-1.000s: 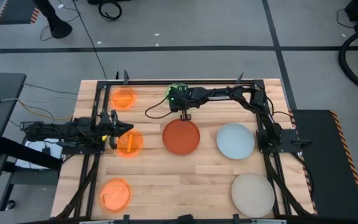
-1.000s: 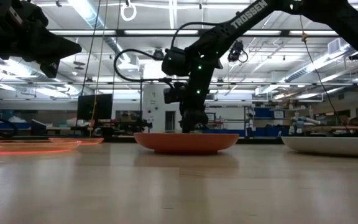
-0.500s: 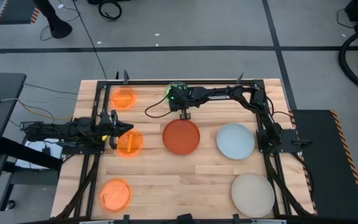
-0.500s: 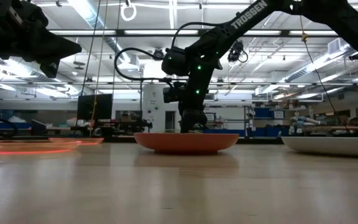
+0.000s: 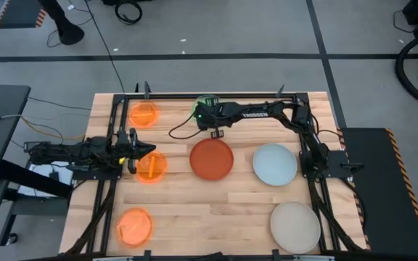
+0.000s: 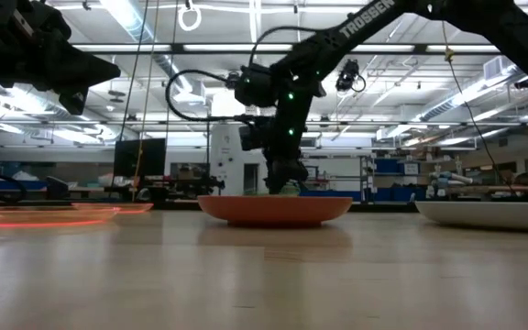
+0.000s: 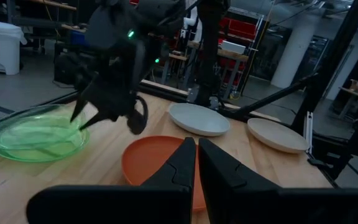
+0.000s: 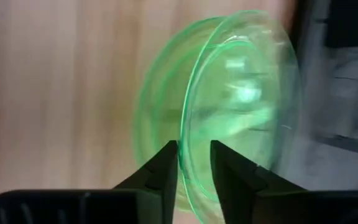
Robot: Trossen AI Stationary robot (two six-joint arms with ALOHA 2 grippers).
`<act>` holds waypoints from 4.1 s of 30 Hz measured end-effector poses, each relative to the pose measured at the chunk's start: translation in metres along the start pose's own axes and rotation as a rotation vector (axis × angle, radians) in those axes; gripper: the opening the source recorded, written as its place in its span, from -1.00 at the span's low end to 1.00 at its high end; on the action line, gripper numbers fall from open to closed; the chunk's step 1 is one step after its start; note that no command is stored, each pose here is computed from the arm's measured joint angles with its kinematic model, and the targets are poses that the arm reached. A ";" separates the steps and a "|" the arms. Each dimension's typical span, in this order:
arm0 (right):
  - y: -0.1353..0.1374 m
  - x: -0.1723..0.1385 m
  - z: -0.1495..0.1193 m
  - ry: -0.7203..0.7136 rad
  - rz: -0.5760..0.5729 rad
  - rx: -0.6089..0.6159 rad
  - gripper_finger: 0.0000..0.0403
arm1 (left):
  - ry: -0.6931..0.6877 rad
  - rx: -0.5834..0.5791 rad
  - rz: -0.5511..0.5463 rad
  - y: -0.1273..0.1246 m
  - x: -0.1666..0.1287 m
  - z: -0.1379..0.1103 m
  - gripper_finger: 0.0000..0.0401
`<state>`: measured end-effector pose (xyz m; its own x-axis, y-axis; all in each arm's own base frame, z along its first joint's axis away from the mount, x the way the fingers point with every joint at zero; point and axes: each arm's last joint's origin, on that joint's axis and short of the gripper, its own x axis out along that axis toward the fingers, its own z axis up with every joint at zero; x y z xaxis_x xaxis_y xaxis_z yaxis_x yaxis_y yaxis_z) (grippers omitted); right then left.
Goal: Stack plastic plates
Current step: Stack the bottom green plate on top of the other green plates, then stack the gray plate on top of the orange plate
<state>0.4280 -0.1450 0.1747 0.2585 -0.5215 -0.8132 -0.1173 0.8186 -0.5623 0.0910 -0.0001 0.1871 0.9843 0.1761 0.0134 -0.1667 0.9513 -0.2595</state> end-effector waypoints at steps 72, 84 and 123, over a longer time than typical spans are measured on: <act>0.161 -0.172 -0.032 0.490 0.002 0.680 -0.92 | -0.007 -0.002 -0.002 0.000 0.000 0.001 -0.86; 0.197 -0.195 0.021 -0.115 0.130 -0.193 -0.92 | -0.007 -0.002 -0.002 0.000 0.000 0.001 -0.86; 0.214 -0.127 -0.001 -0.132 0.199 -0.168 -0.59 | -0.007 -0.002 -0.002 0.000 0.000 0.001 -0.86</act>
<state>0.3692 0.0968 0.1577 0.3358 -0.3095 -0.8897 -0.3328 0.8446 -0.4194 0.0910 -0.0001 0.1878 0.9842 0.1759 0.0205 -0.1646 0.9512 -0.2612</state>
